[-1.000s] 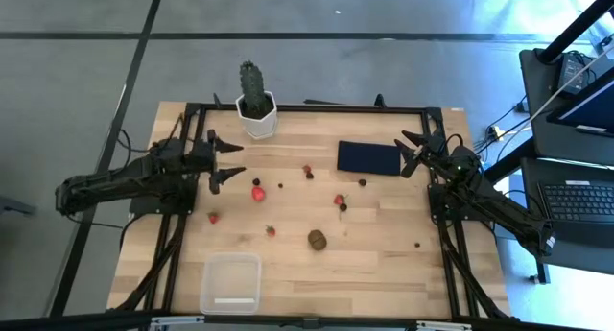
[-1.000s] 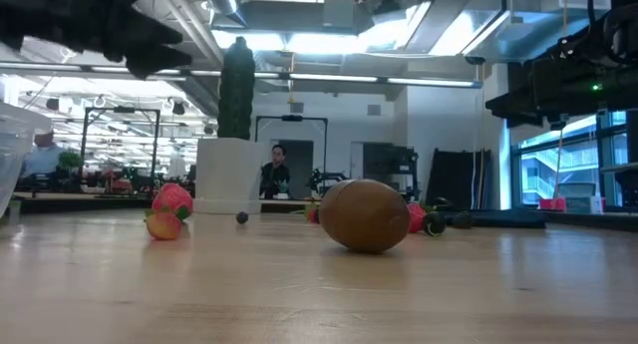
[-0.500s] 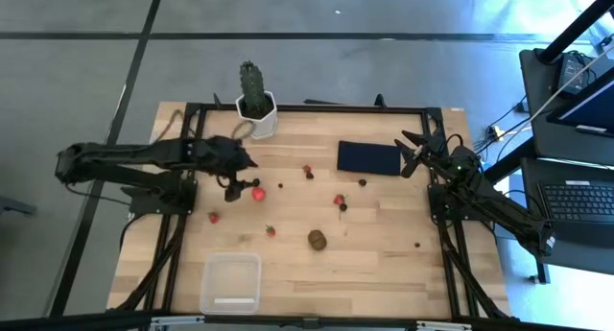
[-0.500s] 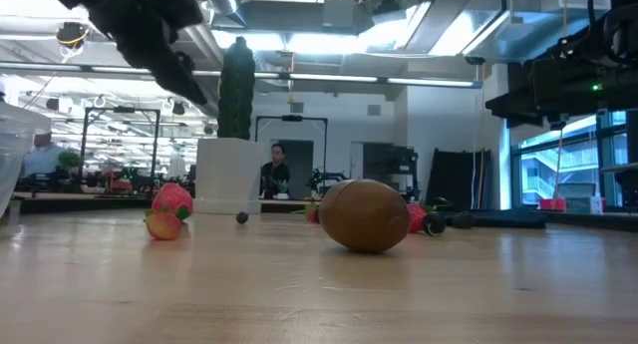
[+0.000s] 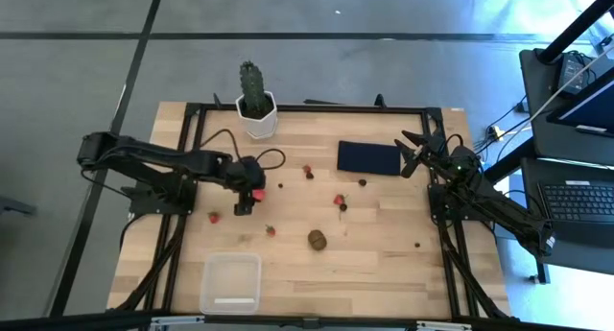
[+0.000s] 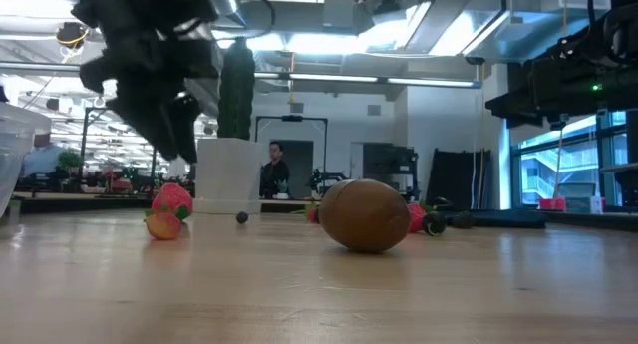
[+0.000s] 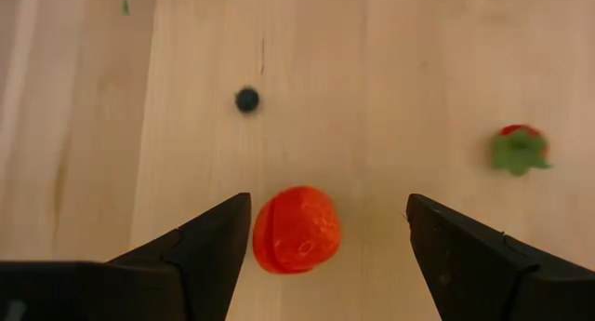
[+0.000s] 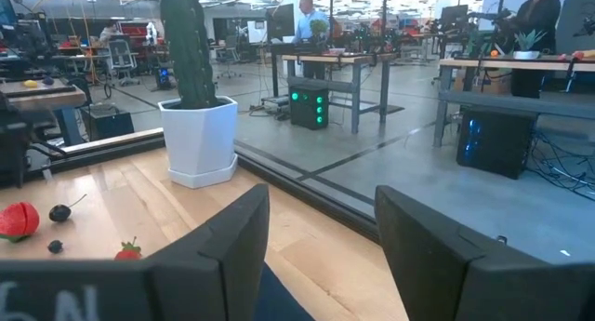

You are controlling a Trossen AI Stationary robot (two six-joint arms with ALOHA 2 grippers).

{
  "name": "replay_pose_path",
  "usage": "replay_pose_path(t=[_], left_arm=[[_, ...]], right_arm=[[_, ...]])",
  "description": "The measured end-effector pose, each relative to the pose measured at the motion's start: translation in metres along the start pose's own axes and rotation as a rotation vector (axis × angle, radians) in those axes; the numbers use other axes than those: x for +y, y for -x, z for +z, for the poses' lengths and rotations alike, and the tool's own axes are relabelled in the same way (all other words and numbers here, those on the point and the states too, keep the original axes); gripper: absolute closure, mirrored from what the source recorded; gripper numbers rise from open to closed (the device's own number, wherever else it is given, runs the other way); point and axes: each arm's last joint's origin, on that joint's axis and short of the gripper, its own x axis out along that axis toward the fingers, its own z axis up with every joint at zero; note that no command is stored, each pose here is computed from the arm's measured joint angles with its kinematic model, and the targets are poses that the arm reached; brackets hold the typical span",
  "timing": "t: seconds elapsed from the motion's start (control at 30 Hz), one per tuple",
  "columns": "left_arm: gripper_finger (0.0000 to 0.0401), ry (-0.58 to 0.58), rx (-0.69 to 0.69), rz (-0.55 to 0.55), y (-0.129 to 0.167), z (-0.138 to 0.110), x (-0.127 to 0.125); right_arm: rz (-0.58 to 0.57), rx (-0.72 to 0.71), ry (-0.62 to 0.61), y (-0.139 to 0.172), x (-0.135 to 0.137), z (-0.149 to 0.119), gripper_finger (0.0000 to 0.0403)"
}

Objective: Pick and placing Produce into tupperware
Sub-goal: Put the strawberry in the transparent bin

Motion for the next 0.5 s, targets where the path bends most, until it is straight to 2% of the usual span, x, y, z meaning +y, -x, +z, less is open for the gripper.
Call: replay_pose_path(t=[0.13, 0.5], left_arm=[[0.0122, 0.030, 0.047, 0.037, -0.010, -0.001, 0.001], [0.0122, 0.058, 0.127, 0.054, -0.029, -0.004, 0.000]], right_arm=[[0.000, 0.000, 0.000, 0.000, 0.000, 0.000, 0.0205], [0.000, 0.000, 0.000, 0.000, 0.000, 0.000, 0.0205]])
